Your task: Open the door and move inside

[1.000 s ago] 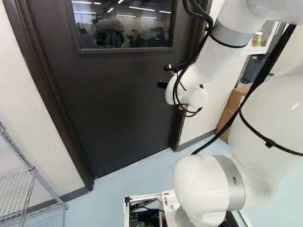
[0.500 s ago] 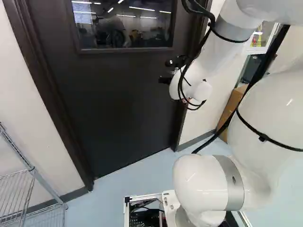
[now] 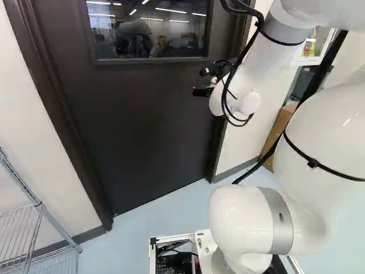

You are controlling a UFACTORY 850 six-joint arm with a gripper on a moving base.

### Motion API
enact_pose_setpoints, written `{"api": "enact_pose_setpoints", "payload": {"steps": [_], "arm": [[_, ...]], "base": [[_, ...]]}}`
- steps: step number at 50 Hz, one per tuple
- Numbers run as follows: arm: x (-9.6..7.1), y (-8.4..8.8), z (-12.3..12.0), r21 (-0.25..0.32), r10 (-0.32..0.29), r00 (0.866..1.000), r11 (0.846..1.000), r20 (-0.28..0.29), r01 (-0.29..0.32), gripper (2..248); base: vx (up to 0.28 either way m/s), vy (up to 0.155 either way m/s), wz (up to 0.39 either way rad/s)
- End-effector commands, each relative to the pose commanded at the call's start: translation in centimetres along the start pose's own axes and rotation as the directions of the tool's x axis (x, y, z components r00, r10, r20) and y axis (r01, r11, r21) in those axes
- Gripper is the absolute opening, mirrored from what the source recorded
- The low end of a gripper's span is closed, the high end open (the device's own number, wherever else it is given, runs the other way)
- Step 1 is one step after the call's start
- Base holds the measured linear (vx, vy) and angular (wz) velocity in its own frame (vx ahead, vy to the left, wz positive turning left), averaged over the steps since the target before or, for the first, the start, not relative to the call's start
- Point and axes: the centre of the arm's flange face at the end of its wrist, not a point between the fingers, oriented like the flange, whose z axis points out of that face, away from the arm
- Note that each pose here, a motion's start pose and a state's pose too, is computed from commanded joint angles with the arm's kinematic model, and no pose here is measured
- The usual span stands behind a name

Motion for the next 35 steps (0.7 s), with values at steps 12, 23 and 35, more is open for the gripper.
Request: {"api": "enact_pose_setpoints", "payload": {"steps": [12,23,35], "arm": [[1.2,0.1,0.3,0.037,-0.049,0.998,0.998,-0.026,0.05,247],[1.7,0.4,1.4,0.046,-0.057,0.998,0.997,-0.034,0.059,247],[1.8,0.6,3.0,0.053,-0.058,0.998,0.997,-0.037,0.059,247]], "base": [[0.0,0.0,0.0],[0.0,0.0,0.0],[0.0,0.0,0.0]]}}
